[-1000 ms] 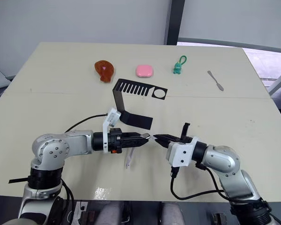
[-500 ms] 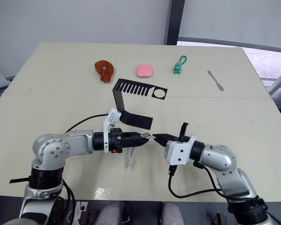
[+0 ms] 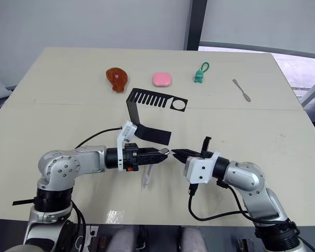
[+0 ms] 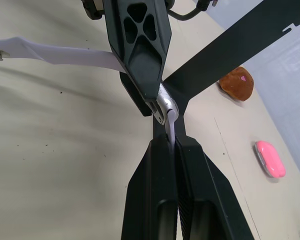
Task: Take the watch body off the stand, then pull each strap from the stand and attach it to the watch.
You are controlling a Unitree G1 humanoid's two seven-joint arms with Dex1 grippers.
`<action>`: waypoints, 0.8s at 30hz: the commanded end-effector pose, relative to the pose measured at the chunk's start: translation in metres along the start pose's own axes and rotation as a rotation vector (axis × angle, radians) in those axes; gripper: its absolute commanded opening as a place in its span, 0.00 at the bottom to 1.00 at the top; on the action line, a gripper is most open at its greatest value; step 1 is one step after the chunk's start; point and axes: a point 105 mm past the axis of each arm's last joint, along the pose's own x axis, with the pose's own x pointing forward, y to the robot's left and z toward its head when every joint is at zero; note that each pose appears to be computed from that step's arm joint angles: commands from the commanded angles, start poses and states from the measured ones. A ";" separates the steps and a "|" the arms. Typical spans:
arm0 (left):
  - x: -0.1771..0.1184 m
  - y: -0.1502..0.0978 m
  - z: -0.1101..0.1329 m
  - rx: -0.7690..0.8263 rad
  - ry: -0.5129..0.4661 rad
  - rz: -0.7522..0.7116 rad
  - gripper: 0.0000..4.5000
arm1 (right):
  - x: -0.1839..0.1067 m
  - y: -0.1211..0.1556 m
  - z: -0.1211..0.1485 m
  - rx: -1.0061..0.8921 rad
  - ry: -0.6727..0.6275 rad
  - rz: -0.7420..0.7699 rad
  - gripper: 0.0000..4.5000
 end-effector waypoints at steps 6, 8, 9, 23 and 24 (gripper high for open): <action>0.014 -0.023 0.002 0.050 0.019 -0.098 0.35 | 0.011 -0.005 0.027 -0.046 -0.112 -0.025 0.00; 0.014 -0.023 0.002 0.051 0.019 -0.097 0.35 | 0.012 -0.005 0.026 -0.047 -0.112 -0.025 0.00; 0.014 -0.023 0.002 0.051 0.019 -0.096 0.35 | 0.012 -0.006 0.026 -0.047 -0.112 -0.025 0.00; 0.016 -0.023 0.004 0.052 0.014 -0.094 0.35 | 0.015 -0.004 0.026 -0.040 -0.111 -0.010 0.00; 0.016 -0.023 0.004 0.052 0.014 -0.093 0.35 | 0.015 -0.004 0.026 -0.039 -0.111 -0.010 0.00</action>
